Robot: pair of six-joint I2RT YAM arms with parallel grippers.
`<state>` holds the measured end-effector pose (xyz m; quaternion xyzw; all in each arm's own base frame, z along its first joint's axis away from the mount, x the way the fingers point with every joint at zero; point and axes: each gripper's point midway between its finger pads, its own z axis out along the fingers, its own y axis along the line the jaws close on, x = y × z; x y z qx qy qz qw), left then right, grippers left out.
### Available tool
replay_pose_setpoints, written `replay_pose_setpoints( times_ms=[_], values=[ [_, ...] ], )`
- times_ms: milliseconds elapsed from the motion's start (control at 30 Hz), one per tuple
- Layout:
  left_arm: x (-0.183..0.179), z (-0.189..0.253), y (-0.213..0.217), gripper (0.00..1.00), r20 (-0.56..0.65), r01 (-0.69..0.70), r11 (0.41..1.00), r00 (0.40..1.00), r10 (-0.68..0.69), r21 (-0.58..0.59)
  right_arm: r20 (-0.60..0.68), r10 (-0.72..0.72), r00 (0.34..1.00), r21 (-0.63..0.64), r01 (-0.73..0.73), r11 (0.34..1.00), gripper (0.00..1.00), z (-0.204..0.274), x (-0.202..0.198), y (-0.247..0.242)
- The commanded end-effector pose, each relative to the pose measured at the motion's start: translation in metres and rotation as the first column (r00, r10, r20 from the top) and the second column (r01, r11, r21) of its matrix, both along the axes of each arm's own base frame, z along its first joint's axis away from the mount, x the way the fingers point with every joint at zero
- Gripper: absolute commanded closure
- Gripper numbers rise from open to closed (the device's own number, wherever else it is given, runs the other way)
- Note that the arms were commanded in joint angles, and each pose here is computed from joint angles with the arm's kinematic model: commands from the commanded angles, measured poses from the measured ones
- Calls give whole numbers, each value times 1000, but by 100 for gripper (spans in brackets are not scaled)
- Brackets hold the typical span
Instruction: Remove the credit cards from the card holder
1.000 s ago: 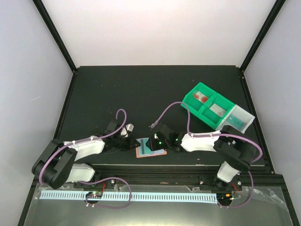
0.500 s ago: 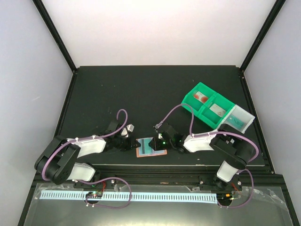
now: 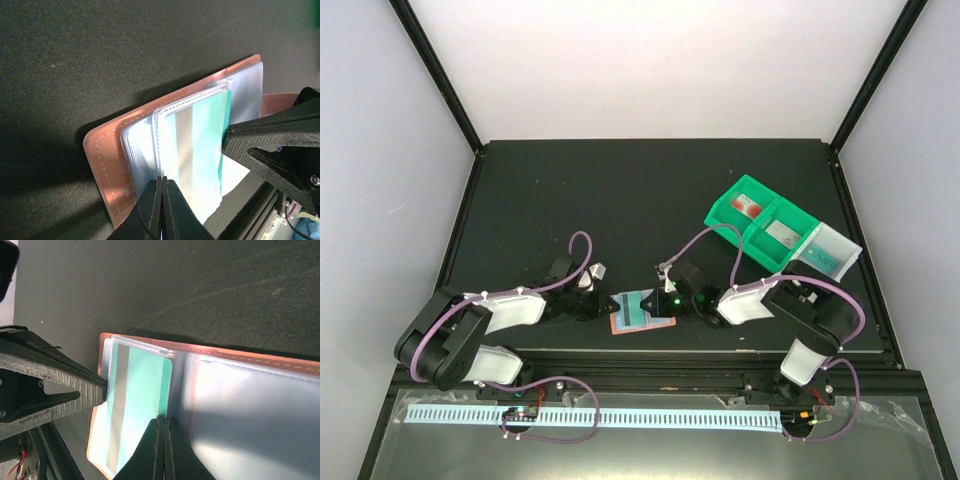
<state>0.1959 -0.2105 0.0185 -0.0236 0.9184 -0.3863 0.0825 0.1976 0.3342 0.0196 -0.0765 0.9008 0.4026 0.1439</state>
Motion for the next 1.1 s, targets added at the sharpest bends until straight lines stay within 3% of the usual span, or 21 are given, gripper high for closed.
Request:
replay_pose_setpoints(
  times_ms=[0, 267, 467, 667, 1067],
  values=[
    [-3, -14, 8, 98, -15, 3, 998, 1000, -2, 65, -10, -13, 1000, 15, 13, 1000, 99, -3, -2, -9],
    [-5, -15, 10, 98, -10, 2, 998, 1000, -1, 70, -36, -9, 999, 62, 11, 998, 98, 1, -6, -5],
    [-6, -14, 7, 98, -15, 7, 999, 1000, -6, 54, -66, 9, 998, 90, -3, 996, 89, 0, -6, 5],
    [-3, -11, 8, 98, -3, -2, 998, 1000, 2, 60, -62, -18, 998, 95, 24, 995, 99, 0, -6, -3],
    [0, -18, 12, 98, 5, -11, 996, 1000, 10, 91, -74, -34, 997, 105, 42, 994, 93, 1, -9, -15]
  ],
)
